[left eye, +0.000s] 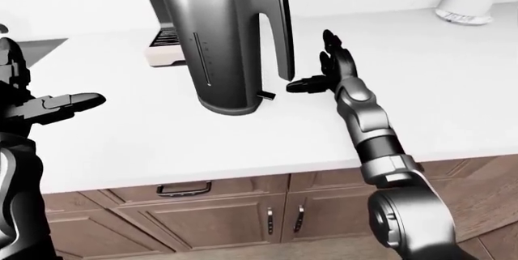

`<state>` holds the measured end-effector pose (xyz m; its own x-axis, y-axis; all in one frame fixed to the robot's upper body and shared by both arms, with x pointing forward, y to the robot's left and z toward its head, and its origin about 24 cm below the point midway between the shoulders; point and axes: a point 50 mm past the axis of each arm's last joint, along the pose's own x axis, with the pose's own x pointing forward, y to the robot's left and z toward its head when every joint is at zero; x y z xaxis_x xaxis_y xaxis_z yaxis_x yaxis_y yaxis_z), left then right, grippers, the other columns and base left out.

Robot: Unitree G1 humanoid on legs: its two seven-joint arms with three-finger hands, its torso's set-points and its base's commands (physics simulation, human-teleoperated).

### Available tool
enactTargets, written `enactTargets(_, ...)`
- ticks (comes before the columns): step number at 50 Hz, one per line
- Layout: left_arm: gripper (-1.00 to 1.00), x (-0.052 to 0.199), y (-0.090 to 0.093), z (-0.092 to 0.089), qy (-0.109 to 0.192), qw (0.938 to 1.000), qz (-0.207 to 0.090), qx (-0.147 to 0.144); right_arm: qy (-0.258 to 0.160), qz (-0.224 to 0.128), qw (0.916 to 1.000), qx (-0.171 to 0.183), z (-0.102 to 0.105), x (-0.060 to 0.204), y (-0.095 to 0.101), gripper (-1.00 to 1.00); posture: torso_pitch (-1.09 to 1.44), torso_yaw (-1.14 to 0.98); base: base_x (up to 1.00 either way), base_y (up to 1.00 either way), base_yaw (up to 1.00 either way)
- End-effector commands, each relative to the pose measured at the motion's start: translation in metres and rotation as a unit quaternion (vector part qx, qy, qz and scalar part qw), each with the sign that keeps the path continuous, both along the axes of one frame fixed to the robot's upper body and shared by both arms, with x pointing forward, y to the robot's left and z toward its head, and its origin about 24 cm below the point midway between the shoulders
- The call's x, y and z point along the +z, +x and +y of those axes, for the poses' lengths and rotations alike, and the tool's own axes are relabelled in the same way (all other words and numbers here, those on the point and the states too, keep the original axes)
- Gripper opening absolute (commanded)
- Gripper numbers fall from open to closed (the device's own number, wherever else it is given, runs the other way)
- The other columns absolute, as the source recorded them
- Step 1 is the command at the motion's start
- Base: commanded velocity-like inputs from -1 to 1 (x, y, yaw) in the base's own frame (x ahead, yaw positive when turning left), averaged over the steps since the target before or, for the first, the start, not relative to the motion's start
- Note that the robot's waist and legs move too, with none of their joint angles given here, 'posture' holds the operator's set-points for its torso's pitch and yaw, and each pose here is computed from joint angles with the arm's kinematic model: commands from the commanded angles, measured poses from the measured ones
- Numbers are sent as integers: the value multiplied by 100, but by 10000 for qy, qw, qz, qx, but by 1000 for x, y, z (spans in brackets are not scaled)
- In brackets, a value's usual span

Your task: Press down the lever to turn on the electric kettle.

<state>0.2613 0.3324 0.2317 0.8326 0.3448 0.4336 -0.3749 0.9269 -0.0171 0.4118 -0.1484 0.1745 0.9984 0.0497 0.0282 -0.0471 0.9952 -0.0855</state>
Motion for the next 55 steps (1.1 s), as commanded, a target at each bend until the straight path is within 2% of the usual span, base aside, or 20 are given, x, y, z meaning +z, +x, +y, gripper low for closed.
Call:
enactTargets(1, 100, 19, -6, -1, 227, 9989, -415, 33, 11, -556, 9984, 46, 3, 28, 1, 100, 0, 0, 0, 0, 0)
enactTargets(22, 100, 18, -7, -1, 222, 9989, -400, 36, 45, -471, 9989, 50, 14, 18, 7, 100, 0, 0, 0, 0, 0)
enactTargets(35, 100, 18, -7, 0, 214, 9990, -398, 40, 311, -277, 9991, 53, 20, 9, 8, 100, 0, 0, 0, 0, 0)
enactTargets(55, 100, 19, -7, 1, 202, 9990, -405, 52, 189, -467, 9986, 129, 32, 16, 10, 100, 0, 0, 0, 0, 0)
